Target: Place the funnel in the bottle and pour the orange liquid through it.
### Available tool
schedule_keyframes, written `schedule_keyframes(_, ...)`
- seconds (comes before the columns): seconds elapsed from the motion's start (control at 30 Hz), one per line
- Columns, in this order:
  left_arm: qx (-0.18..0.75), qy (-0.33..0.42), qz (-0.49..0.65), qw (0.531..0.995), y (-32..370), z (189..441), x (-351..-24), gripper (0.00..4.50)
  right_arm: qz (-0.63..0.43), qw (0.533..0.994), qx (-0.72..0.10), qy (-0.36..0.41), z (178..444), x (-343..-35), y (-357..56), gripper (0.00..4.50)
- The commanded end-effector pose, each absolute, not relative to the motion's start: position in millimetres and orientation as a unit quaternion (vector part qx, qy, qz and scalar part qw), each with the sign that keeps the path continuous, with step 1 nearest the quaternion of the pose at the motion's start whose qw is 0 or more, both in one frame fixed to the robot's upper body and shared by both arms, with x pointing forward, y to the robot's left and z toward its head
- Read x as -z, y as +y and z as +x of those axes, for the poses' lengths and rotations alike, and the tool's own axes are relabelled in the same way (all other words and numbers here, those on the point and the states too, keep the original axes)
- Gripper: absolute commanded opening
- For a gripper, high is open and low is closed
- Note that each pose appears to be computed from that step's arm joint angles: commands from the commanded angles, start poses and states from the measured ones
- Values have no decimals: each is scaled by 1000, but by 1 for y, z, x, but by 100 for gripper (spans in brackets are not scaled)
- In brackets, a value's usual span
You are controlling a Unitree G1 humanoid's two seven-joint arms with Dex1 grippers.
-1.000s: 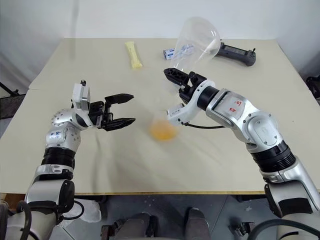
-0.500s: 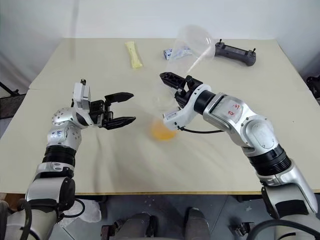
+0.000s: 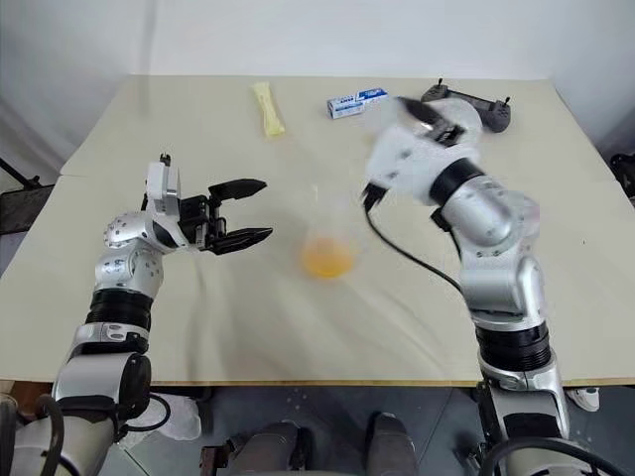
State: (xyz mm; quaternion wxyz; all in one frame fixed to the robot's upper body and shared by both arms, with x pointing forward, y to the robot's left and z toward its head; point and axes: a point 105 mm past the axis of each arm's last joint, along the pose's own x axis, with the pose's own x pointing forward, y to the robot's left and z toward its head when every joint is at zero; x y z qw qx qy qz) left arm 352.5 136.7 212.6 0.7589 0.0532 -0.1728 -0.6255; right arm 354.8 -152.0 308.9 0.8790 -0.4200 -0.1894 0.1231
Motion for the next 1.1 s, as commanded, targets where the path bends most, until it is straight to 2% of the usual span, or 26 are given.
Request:
schedule_keyframes(0.03, 624, -187, 59, 756, 136, 349, -219, 450, -307, 930, -109, -170, 357, -312, -188, 245)
schedule_keyframes(0.17, 623, -186, 58, 757, 136, 347, -220, 450, -191, 964, -127, -137, 362, -290, -215, 245)
schedule_keyframes(0.33, 621, -180, 60, 760, 139, 344, -218, 450, -105, 979, -129, -118, 366, -264, -240, 245)
schedule_keyframes(0.47, 617, -171, 63, 765, 142, 344, -218, 450, -85, 986, -102, -102, 375, -246, -262, 245)
schedule_keyframes(0.63, 603, -149, 81, 779, 146, 348, -215, 450, -83, 987, -93, -98, 381, -241, -269, 245)
schedule_keyframes(0.83, 579, -129, 99, 799, 150, 356, -212, 450, -69, 986, -106, -112, 376, -249, -267, 447)
schedule_keyframes(0.97, 568, -117, 97, 809, 151, 359, -211, 450, -76, 984, -103, -121, 373, -254, -270, 449)
schedule_keyframes(1.1, 580, -118, 97, 800, 151, 353, -209, 450, -70, 981, -104, -147, 368, -271, -273, 449)
